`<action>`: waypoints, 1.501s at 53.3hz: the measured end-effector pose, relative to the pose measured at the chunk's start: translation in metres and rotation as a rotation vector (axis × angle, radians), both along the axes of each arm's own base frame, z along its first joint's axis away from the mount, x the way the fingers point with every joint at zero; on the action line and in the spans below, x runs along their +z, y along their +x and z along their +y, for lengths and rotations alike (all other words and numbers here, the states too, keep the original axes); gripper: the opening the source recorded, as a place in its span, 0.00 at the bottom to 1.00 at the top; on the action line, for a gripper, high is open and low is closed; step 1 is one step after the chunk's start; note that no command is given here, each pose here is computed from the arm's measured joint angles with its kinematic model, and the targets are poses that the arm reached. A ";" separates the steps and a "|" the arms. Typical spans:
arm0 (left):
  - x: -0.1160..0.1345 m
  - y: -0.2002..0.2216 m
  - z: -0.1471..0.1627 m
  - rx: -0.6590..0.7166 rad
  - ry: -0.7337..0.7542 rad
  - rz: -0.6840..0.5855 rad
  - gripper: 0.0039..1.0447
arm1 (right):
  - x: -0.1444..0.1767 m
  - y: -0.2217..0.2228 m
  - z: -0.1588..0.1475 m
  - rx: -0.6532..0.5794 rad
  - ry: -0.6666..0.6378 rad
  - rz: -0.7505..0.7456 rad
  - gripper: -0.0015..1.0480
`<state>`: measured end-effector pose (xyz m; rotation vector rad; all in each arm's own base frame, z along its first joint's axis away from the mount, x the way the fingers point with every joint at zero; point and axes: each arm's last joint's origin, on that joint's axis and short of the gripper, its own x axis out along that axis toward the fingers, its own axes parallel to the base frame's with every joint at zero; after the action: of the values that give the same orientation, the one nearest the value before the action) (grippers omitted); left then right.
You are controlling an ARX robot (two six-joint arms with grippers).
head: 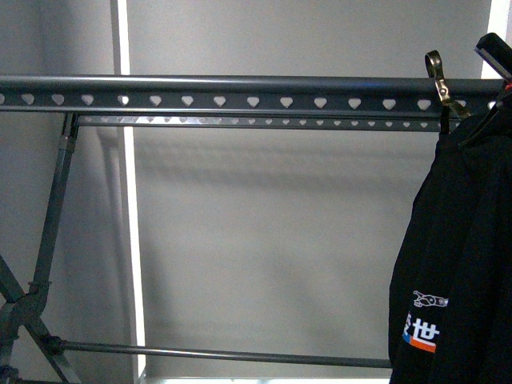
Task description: Hang clothes on hanger
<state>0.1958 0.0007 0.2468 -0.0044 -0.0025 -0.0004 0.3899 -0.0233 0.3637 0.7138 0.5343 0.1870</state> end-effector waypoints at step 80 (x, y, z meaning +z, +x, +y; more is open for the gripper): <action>-0.074 -0.083 -0.001 0.001 0.003 -0.020 0.03 | -0.163 -0.292 0.024 -0.182 -0.713 -0.527 0.02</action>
<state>0.1128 0.0000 0.1730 -0.0017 -0.0223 0.0004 0.0979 0.0010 0.2008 0.0008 0.0086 0.0023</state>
